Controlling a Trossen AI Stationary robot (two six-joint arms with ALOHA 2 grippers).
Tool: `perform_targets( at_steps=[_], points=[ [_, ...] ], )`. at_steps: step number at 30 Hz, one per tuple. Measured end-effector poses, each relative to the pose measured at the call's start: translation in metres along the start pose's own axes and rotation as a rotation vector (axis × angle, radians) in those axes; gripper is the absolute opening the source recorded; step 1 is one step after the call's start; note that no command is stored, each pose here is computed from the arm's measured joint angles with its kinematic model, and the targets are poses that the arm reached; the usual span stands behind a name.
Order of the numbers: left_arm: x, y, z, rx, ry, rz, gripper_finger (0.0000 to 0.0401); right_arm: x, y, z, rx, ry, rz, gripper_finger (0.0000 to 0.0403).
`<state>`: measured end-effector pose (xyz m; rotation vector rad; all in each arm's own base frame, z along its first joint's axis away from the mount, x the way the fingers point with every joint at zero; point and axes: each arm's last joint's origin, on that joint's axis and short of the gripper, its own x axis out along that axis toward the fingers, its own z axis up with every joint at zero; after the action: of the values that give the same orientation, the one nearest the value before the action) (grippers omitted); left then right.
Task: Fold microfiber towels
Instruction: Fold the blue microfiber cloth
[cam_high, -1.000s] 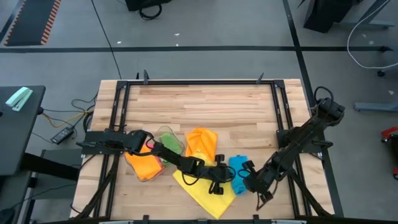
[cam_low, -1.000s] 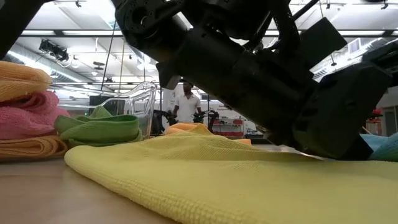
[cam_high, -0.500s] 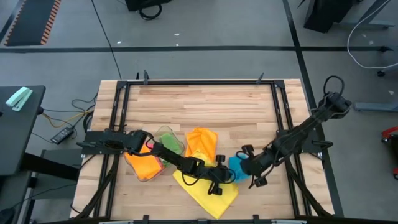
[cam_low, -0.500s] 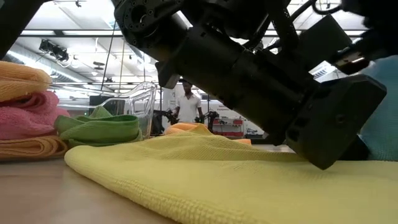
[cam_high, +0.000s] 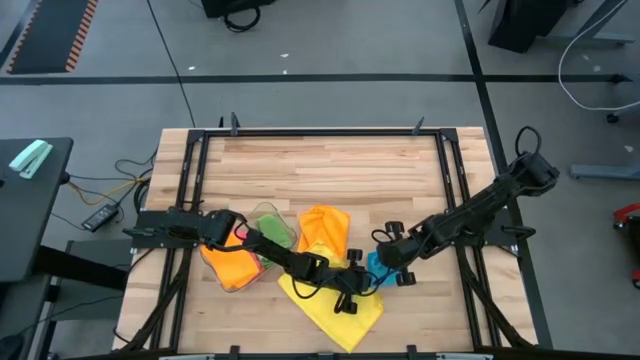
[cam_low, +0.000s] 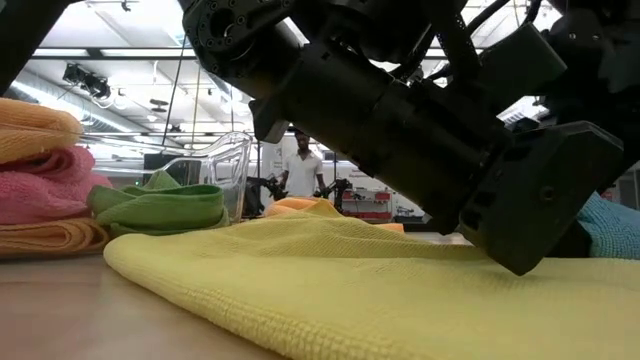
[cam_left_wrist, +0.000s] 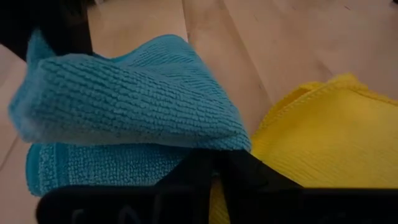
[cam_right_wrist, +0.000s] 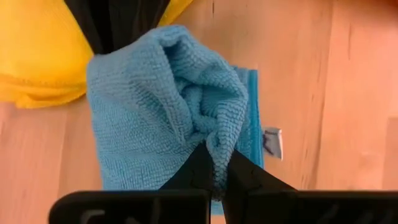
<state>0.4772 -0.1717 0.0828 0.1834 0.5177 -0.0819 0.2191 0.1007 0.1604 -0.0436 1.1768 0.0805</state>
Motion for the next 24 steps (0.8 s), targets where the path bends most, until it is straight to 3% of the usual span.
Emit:
perform_targets(
  at_steps=[9,18,24],
  points=[
    [0.000,0.000,-0.001,-0.001,0.002,-0.001,0.0029,0.018,0.002,-0.001,-0.028,0.041,-0.038,0.0029],
    [-0.016,0.003,0.012,0.032,0.080,-0.017,0.0042,0.024,0.001,-0.002,0.023,0.058,-0.068,0.0137],
    [-0.029,0.002,0.023,0.048,0.106,-0.026,0.0032,0.023,0.000,-0.003,0.053,0.056,-0.080,0.0176]
  ],
)
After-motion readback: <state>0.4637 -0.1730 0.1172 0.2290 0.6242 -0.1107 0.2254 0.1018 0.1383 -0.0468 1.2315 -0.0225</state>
